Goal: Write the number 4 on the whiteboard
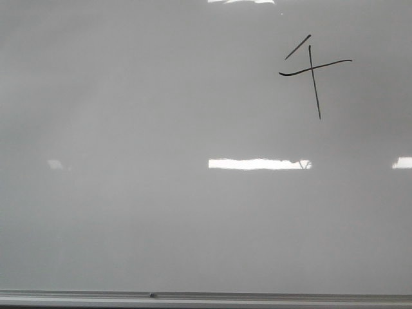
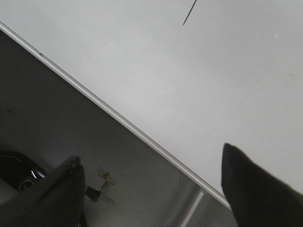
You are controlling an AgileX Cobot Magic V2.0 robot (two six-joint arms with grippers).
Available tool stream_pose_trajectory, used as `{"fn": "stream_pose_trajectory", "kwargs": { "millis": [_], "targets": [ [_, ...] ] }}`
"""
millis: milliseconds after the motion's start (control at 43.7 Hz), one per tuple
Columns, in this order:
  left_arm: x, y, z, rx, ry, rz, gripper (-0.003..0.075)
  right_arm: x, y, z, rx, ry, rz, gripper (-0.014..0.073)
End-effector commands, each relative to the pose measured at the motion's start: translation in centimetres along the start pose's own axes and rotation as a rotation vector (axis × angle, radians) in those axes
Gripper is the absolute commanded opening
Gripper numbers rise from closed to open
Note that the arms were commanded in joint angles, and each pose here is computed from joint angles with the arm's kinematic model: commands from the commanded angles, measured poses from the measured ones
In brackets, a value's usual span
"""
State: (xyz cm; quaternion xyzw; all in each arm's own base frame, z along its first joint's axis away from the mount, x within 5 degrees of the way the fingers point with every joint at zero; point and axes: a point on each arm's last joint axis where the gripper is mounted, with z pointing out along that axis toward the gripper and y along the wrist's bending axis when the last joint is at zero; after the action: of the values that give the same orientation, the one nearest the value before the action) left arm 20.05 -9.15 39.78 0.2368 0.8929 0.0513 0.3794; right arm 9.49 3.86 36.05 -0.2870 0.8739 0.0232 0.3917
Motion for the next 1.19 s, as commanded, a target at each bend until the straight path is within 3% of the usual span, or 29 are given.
{"fn": "stream_pose_trajectory", "kwargs": {
  "millis": [0, 160, 412, 846, 1006, 1167],
  "targets": [
    [0.8, 2.0, -1.2, -0.062, -0.15, -0.127, -0.002, -1.0, -0.4, -0.7, 0.032, -0.078, -0.001, 0.0608],
    [3.2, 3.4, -0.5, -0.109, -0.285, -0.268, -0.002, -1.0, -0.4, -0.7, 0.033, -0.084, 0.009, 0.0608],
    [6.1, 3.6, 3.8, -0.094, -0.43, -0.403, -0.002, -1.1, -0.4, -0.7, 0.034, -0.085, 0.009, 0.0608],
    [5.8, 2.7, 10.7, 0.012, -0.501, -0.416, -0.002, -1.1, -0.4, -0.7, 0.034, -0.087, 0.009, 0.0608],
    [6.3, 4.0, 13.2, -0.005, -0.487, -0.554, -0.002, -1.1, -0.4, -0.7, 0.034, -0.085, 0.009, 0.0608],
    [6.6, 5.2, 15.3, -0.027, -0.522, -0.572, -0.002, -1.1, -0.4, -0.7, 0.034, -0.085, 0.009, 0.0608]
  ]
}}
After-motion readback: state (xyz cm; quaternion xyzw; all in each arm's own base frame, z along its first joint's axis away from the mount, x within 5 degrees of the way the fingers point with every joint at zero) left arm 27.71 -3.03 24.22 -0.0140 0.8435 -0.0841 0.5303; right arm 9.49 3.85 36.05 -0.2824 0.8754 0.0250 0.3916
